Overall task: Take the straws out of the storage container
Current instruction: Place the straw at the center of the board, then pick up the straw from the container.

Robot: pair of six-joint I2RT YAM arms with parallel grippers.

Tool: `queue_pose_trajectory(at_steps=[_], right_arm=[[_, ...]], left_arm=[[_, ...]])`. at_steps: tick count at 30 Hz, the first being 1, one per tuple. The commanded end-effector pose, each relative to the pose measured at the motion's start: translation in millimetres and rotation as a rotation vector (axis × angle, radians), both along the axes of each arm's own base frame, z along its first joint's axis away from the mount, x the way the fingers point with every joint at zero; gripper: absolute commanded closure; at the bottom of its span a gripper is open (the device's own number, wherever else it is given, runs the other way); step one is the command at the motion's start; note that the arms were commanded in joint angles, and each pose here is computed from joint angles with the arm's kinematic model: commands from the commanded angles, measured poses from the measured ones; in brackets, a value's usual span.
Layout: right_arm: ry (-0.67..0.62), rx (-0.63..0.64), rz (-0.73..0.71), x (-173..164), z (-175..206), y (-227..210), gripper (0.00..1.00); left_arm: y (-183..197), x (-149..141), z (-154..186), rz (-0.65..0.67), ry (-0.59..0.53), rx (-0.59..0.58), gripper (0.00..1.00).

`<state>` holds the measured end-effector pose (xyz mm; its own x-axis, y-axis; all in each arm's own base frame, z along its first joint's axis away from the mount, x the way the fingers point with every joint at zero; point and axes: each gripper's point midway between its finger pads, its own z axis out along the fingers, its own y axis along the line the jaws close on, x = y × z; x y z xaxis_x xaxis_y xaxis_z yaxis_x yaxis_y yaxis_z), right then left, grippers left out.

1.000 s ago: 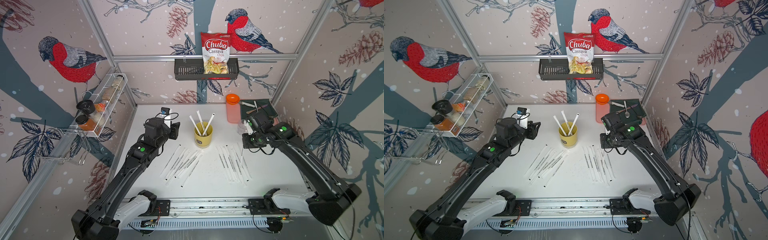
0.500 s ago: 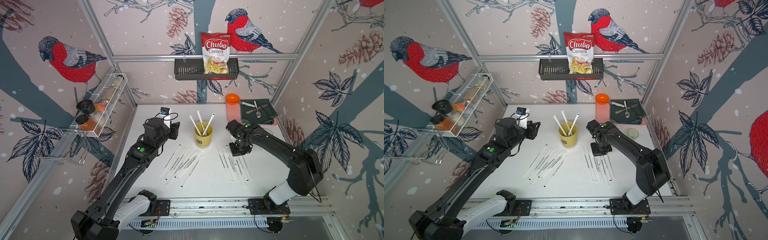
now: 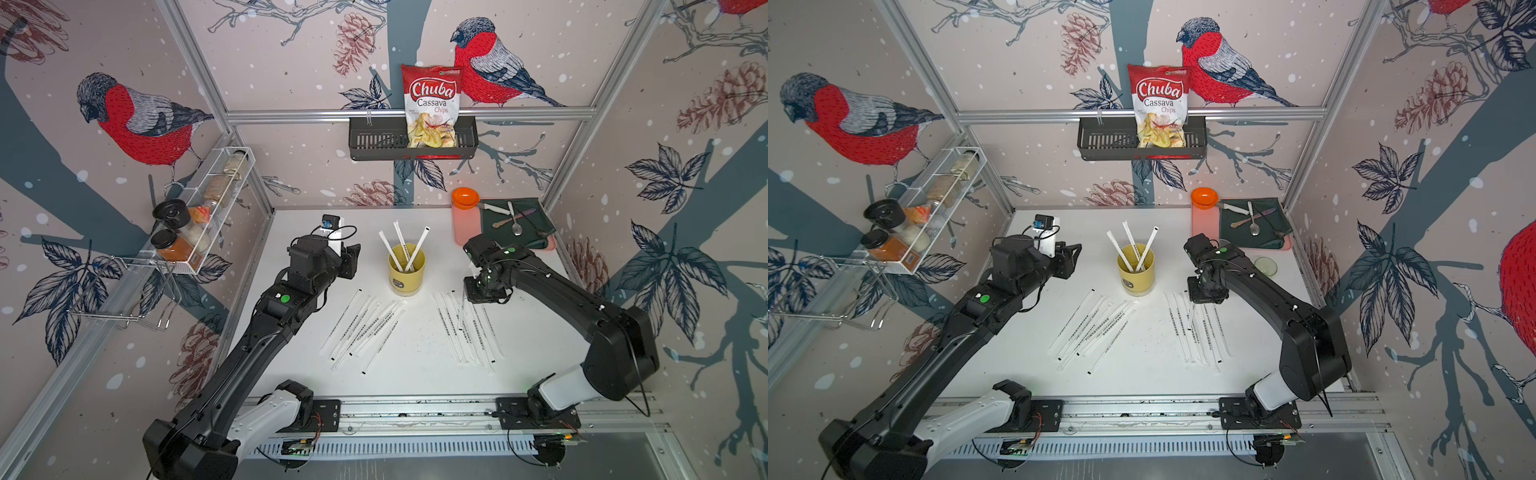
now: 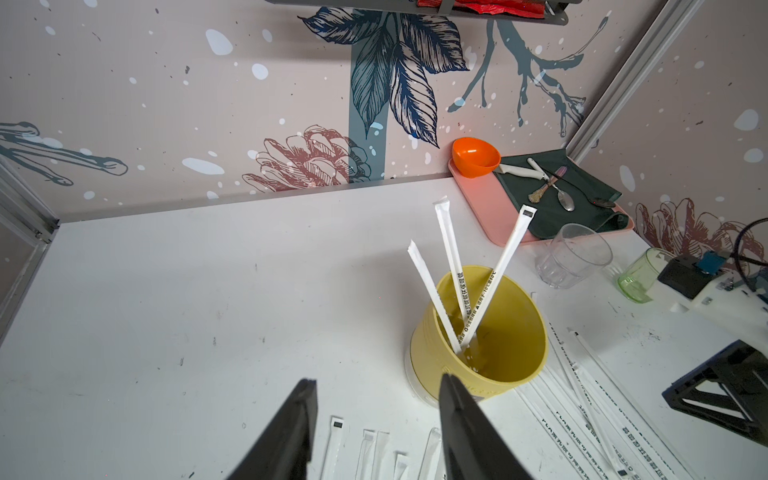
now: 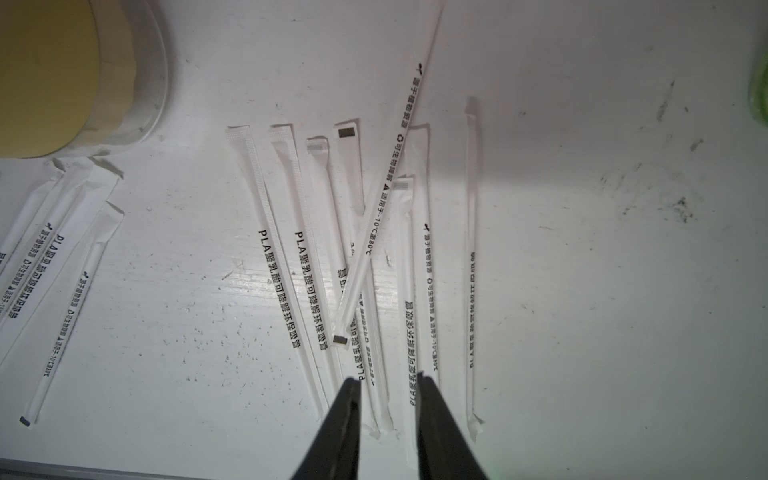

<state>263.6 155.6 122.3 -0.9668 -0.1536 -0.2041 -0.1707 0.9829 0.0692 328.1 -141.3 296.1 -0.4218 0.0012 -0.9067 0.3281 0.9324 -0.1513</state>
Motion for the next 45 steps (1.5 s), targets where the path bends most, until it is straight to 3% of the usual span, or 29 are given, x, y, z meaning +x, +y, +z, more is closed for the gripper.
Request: queue_pose_trajectory(at_steps=[1, 8, 14, 22, 37, 45], right_arm=[[-0.130, 0.138, -0.069, 27.6, 17.1, 10.3, 0.69], [-0.321, 0.365, -0.074, 51.6, 62.2, 29.3, 0.69], [-0.341, 0.354, -0.047, 47.6, 65.4, 26.3, 0.70], [-0.368, 0.337, -0.048, 46.1, 68.2, 15.7, 0.71], [-0.367, 0.350, -0.042, 43.0, 63.6, 13.1, 0.73], [-0.366, 0.350, -0.039, 43.0, 61.8, 12.9, 0.73]], left_arm=[[-15.3, 12.1, -4.0, -0.020, 0.030, -0.095, 0.49], [-62.0, 41.8, -39.2, -0.122, 0.132, -0.304, 0.47], [-75.7, 72.0, -55.6, -0.119, 0.180, -0.283, 0.48], [-81.9, 87.6, -74.7, -0.114, 0.219, -0.254, 0.52], [-90.9, 101.1, -75.6, -0.155, 0.243, -0.185, 0.87], [-87.9, 92.5, -42.5, -0.176, 0.203, -0.165, 0.96]])
